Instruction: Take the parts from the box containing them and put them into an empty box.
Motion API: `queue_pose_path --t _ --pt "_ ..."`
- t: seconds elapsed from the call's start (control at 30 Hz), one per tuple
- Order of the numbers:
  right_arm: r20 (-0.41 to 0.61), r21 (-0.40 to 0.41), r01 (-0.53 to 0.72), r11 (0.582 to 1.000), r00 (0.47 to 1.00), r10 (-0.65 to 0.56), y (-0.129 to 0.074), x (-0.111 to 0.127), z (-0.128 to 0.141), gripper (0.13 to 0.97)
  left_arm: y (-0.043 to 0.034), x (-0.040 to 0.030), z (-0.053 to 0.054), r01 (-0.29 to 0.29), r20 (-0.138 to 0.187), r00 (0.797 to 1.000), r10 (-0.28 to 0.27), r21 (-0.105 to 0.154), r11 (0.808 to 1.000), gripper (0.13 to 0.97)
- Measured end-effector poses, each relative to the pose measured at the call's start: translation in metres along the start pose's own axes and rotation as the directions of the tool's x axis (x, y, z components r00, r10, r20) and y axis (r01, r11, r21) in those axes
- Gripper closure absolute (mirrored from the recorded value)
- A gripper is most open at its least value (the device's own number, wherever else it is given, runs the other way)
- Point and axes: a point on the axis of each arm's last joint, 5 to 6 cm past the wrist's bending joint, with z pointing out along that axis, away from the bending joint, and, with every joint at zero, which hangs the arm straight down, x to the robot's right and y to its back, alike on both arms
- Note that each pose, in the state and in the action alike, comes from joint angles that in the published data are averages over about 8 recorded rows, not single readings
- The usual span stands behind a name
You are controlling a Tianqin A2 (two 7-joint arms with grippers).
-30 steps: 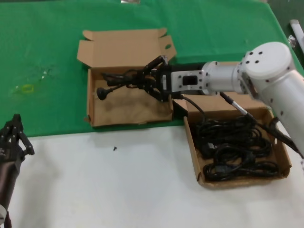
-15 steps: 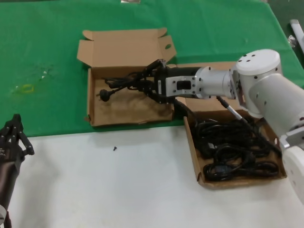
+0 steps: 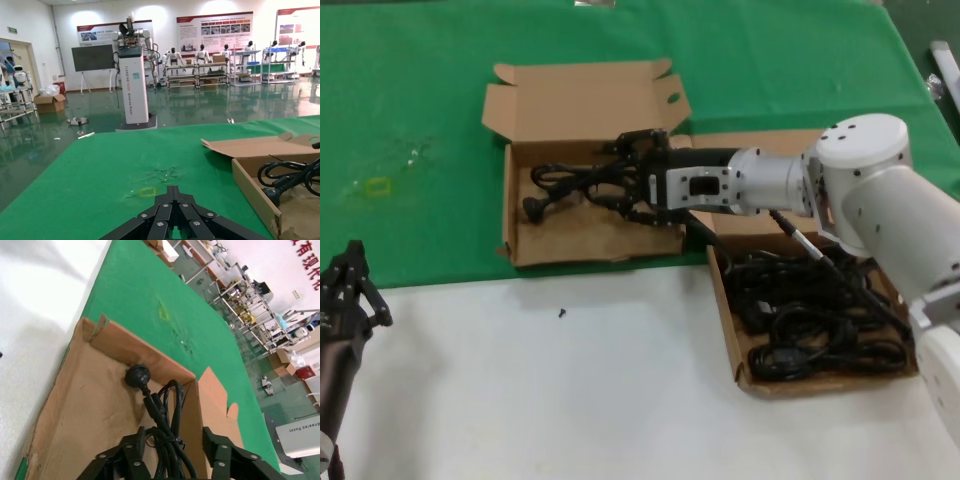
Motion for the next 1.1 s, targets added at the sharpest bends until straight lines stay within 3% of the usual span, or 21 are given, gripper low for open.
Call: queue_pose_path --t 0.1,0.37,0.5,0.67,0.77,1.1 --pt "-0.003 0.01 -0.014 1.0 1.0 0.014 -0.002 0.002 -0.004 0.71 0.0 0.0 0.0 0.0 0.0 1.0 0.0 0.0 1.0 0.955" --pt "-0.02 0.023 -0.043 0.999 0.999 0.044 -0.009 0.007 -0.021 0.519 0.0 0.0 0.0 0.0 0.0 1.0 0.0 0.0 1.0 0.955" --pt "-0.032 0.025 -0.052 0.998 0.998 0.053 -0.012 0.009 -0.032 0.519 0.0 0.0 0.0 0.0 0.0 1.0 0.0 0.0 1.0 0.955" --pt "-0.046 0.027 -0.059 0.998 0.997 0.06 -0.014 0.011 -0.042 0.394 0.0 0.0 0.0 0.0 0.0 1.0 0.0 0.0 1.0 0.954" --pt "-0.049 0.027 -0.06 0.998 0.997 0.062 -0.015 0.011 -0.044 0.319 0.0 0.0 0.0 0.0 0.0 1.0 0.0 0.0 1.0 0.953" --pt "-0.084 0.029 -0.119 0.992 0.989 0.121 -0.015 -0.002 -0.046 0.191 0.0 0.0 0.0 0.0 0.0 1.0 0.0 0.0 1.0 0.909"
